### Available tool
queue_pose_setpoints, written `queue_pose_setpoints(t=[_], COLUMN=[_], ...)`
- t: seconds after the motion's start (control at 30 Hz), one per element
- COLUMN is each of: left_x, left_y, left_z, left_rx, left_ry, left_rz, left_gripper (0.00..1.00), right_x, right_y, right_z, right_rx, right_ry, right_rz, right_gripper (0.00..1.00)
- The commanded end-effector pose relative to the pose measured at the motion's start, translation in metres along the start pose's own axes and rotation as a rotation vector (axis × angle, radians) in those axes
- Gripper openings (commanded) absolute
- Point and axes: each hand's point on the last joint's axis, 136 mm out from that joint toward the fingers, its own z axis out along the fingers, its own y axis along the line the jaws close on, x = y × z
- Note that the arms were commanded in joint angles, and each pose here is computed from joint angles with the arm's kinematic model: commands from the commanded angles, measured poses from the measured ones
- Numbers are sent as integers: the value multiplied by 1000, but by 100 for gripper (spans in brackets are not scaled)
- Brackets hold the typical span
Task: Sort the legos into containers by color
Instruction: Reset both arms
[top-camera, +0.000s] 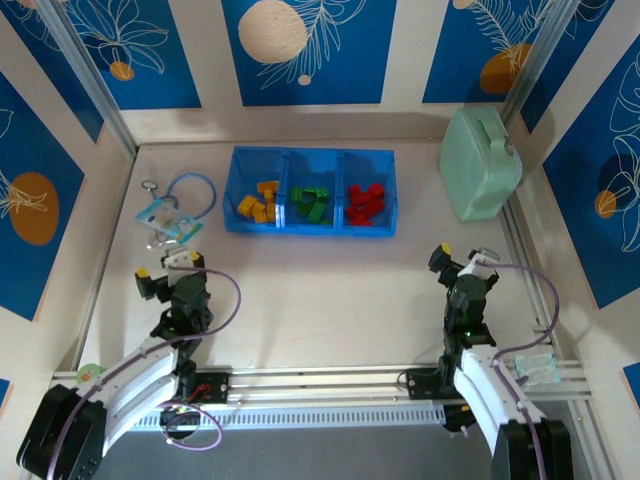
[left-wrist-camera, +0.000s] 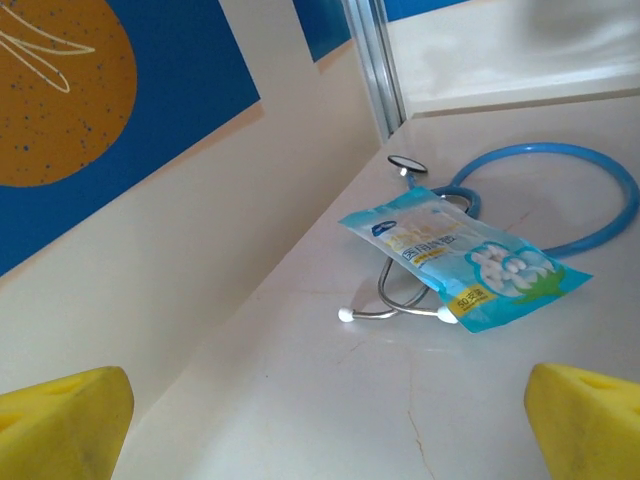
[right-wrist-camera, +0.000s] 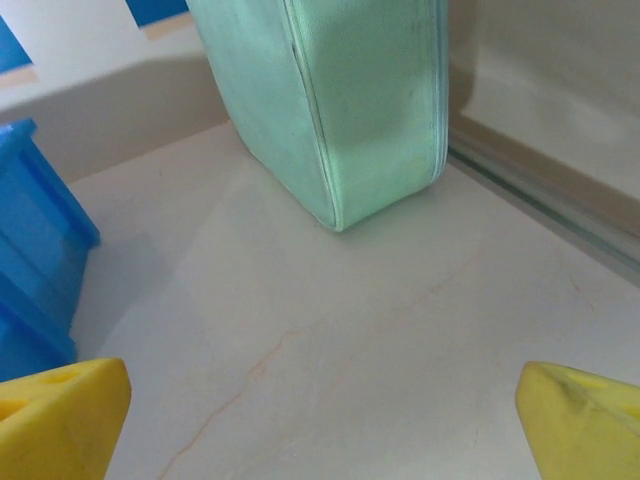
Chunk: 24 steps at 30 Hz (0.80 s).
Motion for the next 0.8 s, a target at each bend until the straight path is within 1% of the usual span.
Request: queue_pose_setpoints(t=[0.0,0.13,0.2,0.27,0.43,0.57,0.7,0.77], left_x=[-11,-11,-11,-11,-12,-15,-19,-20], left_y=[-3,-6,-5,-6,-12,-18,-25,-29], left_z=[4,8,11,14,21,28,32,36], left_rx=[21,28,24,21,34,31,41,34], left_ry=[-45,-48,-53,-55,-69,-87,-136,-131], left_rz=[-79,-91,-107,-118,-131,-134,-153,-144], left_gripper=[100,100,100,100,100,100,100,100], right_x=[-15,-17,-13,-22,-23,-24,-24,-24], right_y=[7,12,13,18,24,22,22,20], right_z=[5,14,17,23,29,35,40,40], right_rx=[-26,-32,-28,-31,-44,-31,-29,-27], right_ry=[-67,-59,-42,-57,-59,-63,-56,-60], right_rz=[36,23,13,15,-2,7,10,29], right_gripper=[99,99,99,99,99,99,99,99])
